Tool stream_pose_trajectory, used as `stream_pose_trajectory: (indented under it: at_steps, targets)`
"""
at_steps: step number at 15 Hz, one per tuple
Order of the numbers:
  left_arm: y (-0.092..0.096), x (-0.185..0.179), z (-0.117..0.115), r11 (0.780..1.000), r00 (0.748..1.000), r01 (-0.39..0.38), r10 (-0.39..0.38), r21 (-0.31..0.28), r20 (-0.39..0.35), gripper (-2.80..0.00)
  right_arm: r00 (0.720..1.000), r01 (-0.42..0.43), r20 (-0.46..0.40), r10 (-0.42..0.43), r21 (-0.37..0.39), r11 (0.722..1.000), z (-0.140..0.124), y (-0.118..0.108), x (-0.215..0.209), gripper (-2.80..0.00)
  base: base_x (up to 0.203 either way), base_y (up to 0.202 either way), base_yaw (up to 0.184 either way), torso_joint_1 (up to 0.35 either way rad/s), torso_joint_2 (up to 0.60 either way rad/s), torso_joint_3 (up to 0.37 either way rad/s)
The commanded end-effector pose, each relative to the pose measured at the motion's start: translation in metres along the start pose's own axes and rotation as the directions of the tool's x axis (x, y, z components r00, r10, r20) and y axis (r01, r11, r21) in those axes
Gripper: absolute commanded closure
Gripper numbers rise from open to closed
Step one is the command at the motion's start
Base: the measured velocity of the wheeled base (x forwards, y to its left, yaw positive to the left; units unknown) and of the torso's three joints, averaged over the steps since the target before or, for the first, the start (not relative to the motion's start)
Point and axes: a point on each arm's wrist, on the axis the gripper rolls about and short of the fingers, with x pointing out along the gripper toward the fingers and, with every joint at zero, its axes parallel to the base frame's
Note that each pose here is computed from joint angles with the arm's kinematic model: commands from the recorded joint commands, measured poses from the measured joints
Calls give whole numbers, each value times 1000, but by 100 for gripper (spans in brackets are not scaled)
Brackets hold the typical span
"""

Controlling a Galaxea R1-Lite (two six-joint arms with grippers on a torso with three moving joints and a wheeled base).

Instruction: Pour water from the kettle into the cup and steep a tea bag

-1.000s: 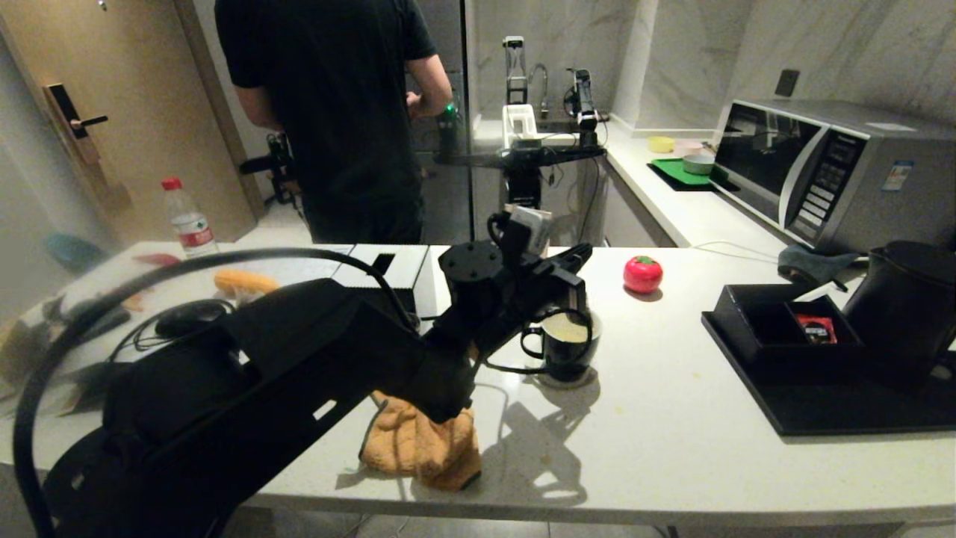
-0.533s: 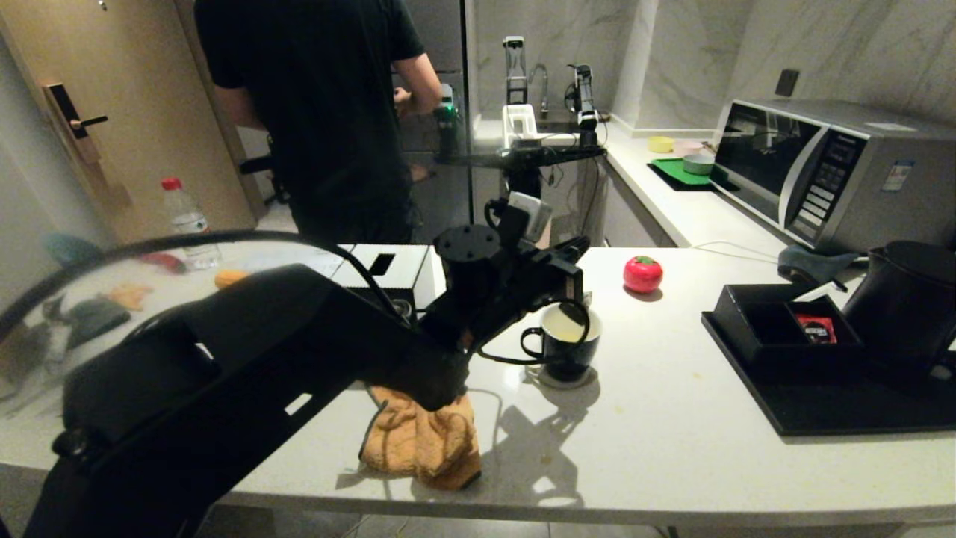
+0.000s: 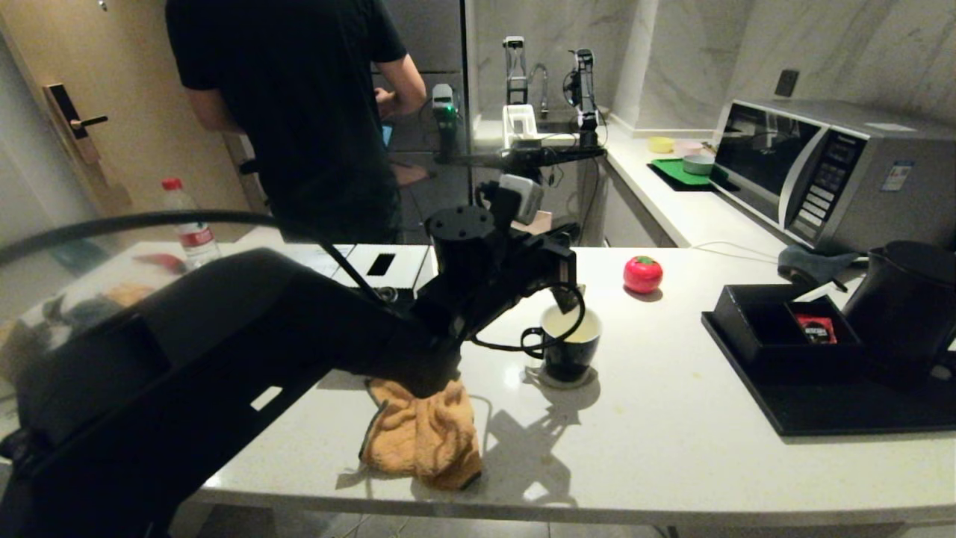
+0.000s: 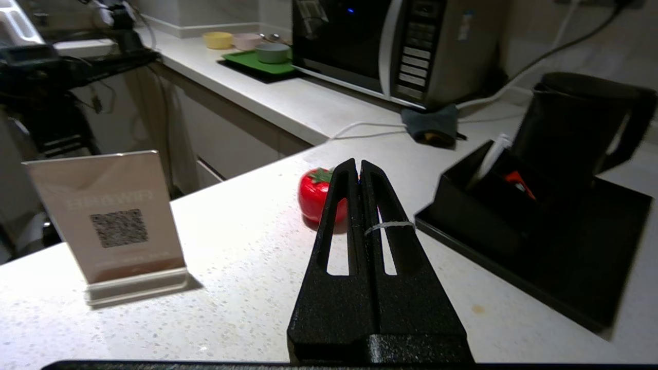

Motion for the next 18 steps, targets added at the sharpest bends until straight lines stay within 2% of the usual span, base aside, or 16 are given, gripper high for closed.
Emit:
stream_pose_trajectory:
  at_steps: [1,3,6,9,13,15,18]
  targets:
    - [0,0,4,1000,1000,-13,13,1,26,0,1000,-2,-2,2,-1,1000,0,0,0,0,0,0,0,0,0,0]
    - [2,-1,8,1000,999,-24,24,-2,42,0,1000,-2,-2,2,-1,1000,0,0,0,0,0,0,0,0,0,0]
    - [11,-7,33,999,991,-40,42,-19,129,0,1000,-2,-2,2,0,1000,0,0,0,0,0,0,0,0,0,0]
    - [14,-16,58,998,984,-53,56,-17,171,0,1000,-2,-2,2,-1,1000,0,0,0,0,0,0,0,0,0,0]
    - [28,-42,85,995,981,-102,102,-9,167,0,1000,-2,-2,2,0,1000,0,0,0,0,0,0,0,0,0,0]
    - [45,-59,96,988,976,-156,154,-2,154,0,1000,-2,-2,2,-1,1000,0,0,0,0,0,0,0,0,0,0]
    - [68,-90,102,971,966,-240,238,4,101,0,1000,-2,-1,2,-1,1000,0,0,0,0,0,0,0,0,0,0]
